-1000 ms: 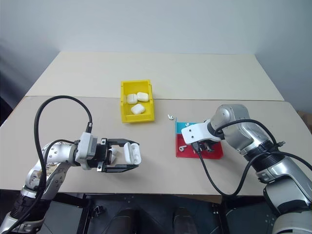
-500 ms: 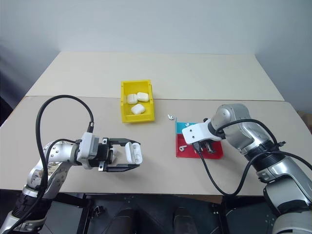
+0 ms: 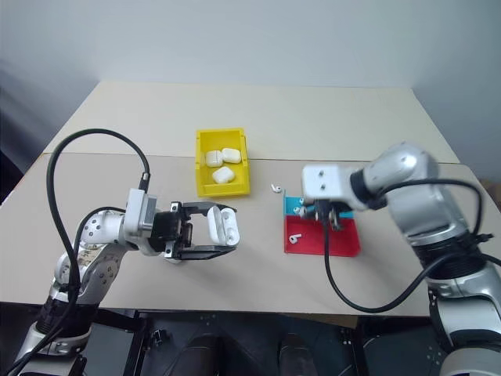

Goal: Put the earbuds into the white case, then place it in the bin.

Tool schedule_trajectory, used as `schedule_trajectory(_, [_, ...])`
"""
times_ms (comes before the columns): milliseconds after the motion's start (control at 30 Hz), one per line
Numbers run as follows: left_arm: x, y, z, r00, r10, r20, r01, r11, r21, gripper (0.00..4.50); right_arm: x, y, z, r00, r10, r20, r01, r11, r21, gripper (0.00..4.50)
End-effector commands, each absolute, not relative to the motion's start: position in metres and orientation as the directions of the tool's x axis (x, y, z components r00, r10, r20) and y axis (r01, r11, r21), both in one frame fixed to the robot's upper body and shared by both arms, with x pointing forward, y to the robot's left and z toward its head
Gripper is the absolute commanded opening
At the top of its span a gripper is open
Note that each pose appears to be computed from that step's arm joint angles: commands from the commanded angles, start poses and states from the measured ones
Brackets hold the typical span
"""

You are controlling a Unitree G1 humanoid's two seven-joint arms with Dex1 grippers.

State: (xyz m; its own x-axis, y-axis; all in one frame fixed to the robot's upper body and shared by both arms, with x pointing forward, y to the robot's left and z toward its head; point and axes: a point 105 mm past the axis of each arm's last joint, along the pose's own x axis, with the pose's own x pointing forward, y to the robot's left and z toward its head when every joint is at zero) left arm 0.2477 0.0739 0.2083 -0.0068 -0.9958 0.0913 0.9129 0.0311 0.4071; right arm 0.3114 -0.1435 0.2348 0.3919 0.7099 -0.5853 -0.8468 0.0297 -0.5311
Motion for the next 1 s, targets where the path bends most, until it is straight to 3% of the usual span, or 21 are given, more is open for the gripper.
schedule_trajectory(33, [0.239,0.063,0.223,-0.077,-0.989,0.130,0.905,-0.014,0.426,2.74,0.292,-0.141,0.281,0.401,0.872,-0.280,-0.779,0.164,-0.605,0.65])
schedule_trajectory(233, [0.243,0.053,0.234,-0.133,-0.978,0.161,0.913,-0.058,0.404,2.74,0.251,-0.127,0.312,0.195,0.969,0.151,-0.776,0.247,-0.580,0.65])
schedule_trajectory(400, [0.245,0.046,0.235,-0.166,-0.975,0.146,0.911,-0.095,0.402,2.74,0.234,-0.118,0.314,0.075,0.939,0.336,-0.803,0.257,-0.538,0.65])
schedule_trajectory(733, [0.246,0.045,0.236,-0.198,-0.969,0.147,0.902,-0.121,0.414,2.74,0.223,-0.098,0.294,-0.081,0.944,0.319,-0.821,0.118,-0.558,0.65])
schedule_trajectory(1000, [0.246,0.045,0.235,-0.197,-0.970,0.146,0.900,-0.120,0.420,2.74,0.227,-0.088,0.280,-0.099,0.961,0.259,-0.816,0.070,-0.574,0.65])
